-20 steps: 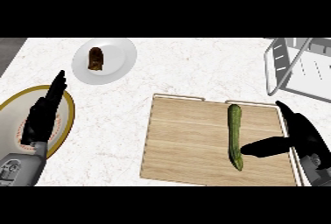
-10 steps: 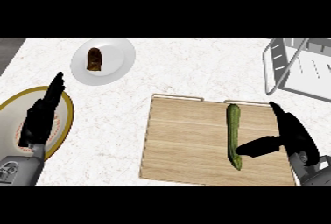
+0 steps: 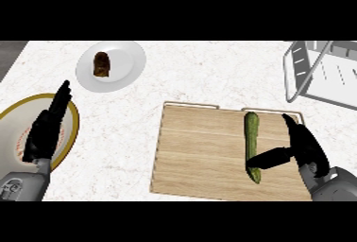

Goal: Pick the squash from the tray and place it in the tiered basket

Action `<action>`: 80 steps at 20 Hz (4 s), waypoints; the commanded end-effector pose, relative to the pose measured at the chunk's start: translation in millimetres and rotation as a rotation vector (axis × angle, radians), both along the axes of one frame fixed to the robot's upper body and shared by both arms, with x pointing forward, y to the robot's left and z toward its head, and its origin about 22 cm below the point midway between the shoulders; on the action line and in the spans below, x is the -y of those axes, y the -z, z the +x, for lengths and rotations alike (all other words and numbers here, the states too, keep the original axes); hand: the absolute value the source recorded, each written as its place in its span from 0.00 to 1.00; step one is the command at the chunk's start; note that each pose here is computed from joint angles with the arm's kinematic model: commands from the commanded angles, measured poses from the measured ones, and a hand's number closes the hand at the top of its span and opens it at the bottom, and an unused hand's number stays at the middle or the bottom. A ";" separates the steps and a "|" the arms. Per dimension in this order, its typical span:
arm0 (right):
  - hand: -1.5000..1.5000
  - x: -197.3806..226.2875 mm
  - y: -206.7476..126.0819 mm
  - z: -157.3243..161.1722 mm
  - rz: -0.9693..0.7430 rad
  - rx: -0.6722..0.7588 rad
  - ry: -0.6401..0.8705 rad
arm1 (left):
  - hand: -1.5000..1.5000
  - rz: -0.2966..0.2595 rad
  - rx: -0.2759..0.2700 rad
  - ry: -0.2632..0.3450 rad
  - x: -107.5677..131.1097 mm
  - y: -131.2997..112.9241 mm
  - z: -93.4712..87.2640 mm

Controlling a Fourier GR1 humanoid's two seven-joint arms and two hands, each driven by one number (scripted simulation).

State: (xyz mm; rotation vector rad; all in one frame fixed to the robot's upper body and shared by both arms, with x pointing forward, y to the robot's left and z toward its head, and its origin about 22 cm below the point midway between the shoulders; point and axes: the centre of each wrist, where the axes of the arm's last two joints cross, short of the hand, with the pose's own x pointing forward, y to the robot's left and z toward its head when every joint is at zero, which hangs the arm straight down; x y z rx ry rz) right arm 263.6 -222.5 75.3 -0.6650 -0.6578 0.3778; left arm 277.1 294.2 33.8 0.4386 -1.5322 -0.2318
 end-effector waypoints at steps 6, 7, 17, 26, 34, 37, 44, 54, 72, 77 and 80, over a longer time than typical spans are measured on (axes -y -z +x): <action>0.00 -23.2 8.4 6.8 0.027 -0.174 0.151 | 0.50 -0.006 0.007 0.019 11.2 -16.6 3.8; 0.00 -21.6 -1.5 12.9 0.015 -0.154 0.138 | 0.50 -0.004 0.005 -0.006 -8.9 7.8 1.7; 0.00 -37.3 28.3 24.6 0.076 -0.205 0.131 | 0.50 0.001 -0.003 0.000 -6.9 -3.3 3.5; 1.00 -53.0 31.7 26.8 -0.031 -0.212 -0.063 | 0.50 -0.010 0.005 0.021 6.9 -0.3 1.8; 1.00 -45.5 7.8 33.4 0.097 -0.060 0.093 | 0.50 0.002 0.001 0.006 -1.3 -2.4 7.1; 1.00 -59.5 -16.6 33.0 0.060 0.093 0.077 | 0.50 0.011 0.011 -0.010 -5.8 -6.1 1.8; 1.00 -110.7 -58.0 95.5 -0.077 0.407 -0.280 | 0.50 -0.006 0.003 0.024 9.3 -4.7 5.7; 1.00 -63.5 -186.7 108.5 -0.257 0.787 -0.083 | 0.50 0.002 0.004 0.008 -6.0 -1.0 2.8; 1.00 44.7 -239.4 162.1 -0.443 0.706 -0.149 | 0.50 -0.010 0.013 0.025 13.7 -5.6 2.4; 1.00 83.8 -214.8 169.9 -0.711 0.609 -0.099 | 0.50 0.004 0.028 0.026 1.5 -9.2 7.3; 1.00 103.4 -213.7 168.4 -0.843 0.538 -0.084 | 0.50 0.005 0.006 0.020 1.2 2.5 5.1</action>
